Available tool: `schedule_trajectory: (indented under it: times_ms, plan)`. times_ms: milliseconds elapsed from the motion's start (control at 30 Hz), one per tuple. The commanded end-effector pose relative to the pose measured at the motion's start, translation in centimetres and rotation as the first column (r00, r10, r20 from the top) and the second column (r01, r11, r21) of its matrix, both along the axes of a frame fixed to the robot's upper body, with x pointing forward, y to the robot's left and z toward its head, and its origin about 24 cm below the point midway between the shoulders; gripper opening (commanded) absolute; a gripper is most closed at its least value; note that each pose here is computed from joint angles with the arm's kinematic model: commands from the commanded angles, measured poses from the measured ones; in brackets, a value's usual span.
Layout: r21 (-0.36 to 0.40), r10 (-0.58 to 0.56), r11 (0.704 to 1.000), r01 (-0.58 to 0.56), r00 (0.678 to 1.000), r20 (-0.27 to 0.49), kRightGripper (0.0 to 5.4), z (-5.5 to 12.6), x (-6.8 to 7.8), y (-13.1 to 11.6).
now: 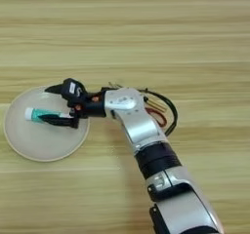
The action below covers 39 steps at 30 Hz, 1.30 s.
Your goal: Move the objects on the table
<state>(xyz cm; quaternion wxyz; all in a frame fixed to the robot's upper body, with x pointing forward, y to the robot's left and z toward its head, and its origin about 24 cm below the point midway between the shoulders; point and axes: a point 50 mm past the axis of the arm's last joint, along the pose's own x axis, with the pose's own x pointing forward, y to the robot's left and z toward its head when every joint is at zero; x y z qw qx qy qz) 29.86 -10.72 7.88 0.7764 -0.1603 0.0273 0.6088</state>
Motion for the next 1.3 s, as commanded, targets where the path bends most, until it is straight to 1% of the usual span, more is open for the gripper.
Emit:
schedule_trajectory:
  times_ms: [33,133,233,333,433,600,767,900,1067,1300]
  plan:
    - [0.075,-0.048,0.997,0.037,0.988,0.146,4.48,4.8,1.3,-1.0]
    - [0.086,-0.105,0.992,0.091,0.977,0.183,5.01,6.0,1.9,-2.5]
    - [0.084,-0.179,0.983,0.164,0.958,0.224,5.32,7.2,2.5,-4.6]
    - [0.07,-0.244,0.97,0.234,0.938,0.246,5.37,7.9,2.9,-6.8]
    - [0.038,-0.305,0.951,0.306,0.918,0.251,5.37,8.0,3.4,-9.1]
    - [-0.001,-0.355,0.931,0.366,0.904,0.236,5.37,7.6,3.8,-11.3]
    - [-0.042,-0.376,0.919,0.391,0.906,0.195,5.37,6.5,4.1,-12.6]
    - [-0.082,-0.364,0.921,0.38,0.917,0.163,5.37,5.6,4.0,-12.9]
    - [-0.158,-0.366,0.91,0.384,0.921,0.13,5.37,4.1,4.1,-13.2]
    - [-0.192,-0.369,0.905,0.381,0.925,0.096,5.37,3.0,4.1,-13.4]
